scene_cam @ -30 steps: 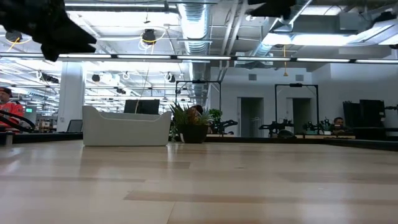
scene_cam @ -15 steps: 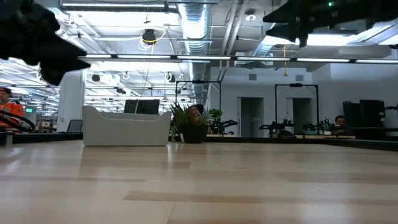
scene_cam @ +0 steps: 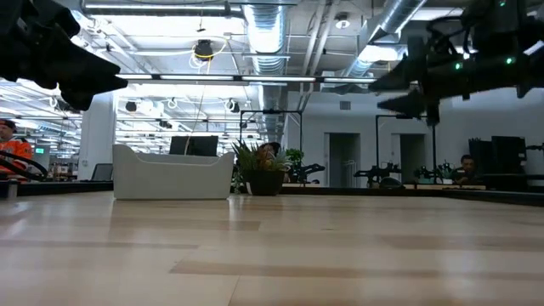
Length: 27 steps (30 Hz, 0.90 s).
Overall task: Pick and place USB-C Cables
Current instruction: Return to Home Position
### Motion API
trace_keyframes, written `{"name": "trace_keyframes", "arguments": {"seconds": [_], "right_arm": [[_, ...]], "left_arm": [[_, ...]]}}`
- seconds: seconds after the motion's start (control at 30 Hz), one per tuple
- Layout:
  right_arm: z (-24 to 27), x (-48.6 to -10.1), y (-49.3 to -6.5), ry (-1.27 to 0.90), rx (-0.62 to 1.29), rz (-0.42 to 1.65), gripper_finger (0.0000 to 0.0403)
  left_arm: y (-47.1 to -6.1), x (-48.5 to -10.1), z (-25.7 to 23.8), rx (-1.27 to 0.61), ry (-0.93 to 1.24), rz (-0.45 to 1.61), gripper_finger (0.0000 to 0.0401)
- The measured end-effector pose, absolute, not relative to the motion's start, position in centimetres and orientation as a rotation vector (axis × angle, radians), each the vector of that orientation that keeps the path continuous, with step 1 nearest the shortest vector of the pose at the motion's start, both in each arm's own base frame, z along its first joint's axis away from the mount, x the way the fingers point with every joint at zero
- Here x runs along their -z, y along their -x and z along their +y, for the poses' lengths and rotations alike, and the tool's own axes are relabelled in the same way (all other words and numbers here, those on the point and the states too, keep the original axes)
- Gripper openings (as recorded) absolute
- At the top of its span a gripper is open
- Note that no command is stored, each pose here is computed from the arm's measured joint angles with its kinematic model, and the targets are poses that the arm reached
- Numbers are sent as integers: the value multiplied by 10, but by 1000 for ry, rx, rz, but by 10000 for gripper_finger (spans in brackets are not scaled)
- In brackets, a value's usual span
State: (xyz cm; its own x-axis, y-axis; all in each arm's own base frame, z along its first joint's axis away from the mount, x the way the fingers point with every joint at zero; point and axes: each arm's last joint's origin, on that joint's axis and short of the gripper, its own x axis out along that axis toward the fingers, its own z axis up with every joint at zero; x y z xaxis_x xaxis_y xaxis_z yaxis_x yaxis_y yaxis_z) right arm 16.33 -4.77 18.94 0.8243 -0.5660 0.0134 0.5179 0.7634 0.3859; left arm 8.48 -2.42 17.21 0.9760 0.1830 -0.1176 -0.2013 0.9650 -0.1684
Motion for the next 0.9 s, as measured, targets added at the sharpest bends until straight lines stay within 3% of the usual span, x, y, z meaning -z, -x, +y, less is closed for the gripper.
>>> {"name": "trace_keyframes", "arguments": {"seconds": [0.17, 0.9], "right_arm": [[-50, -169, -166, -440, 685, -49, 297], [-49, -135, -179, -466, 707, 139, 297]], "left_arm": [[-85, -172, -24, -194, 174, 104, 150], [-85, -172, -24, -195, 163, 107, 151]]}}
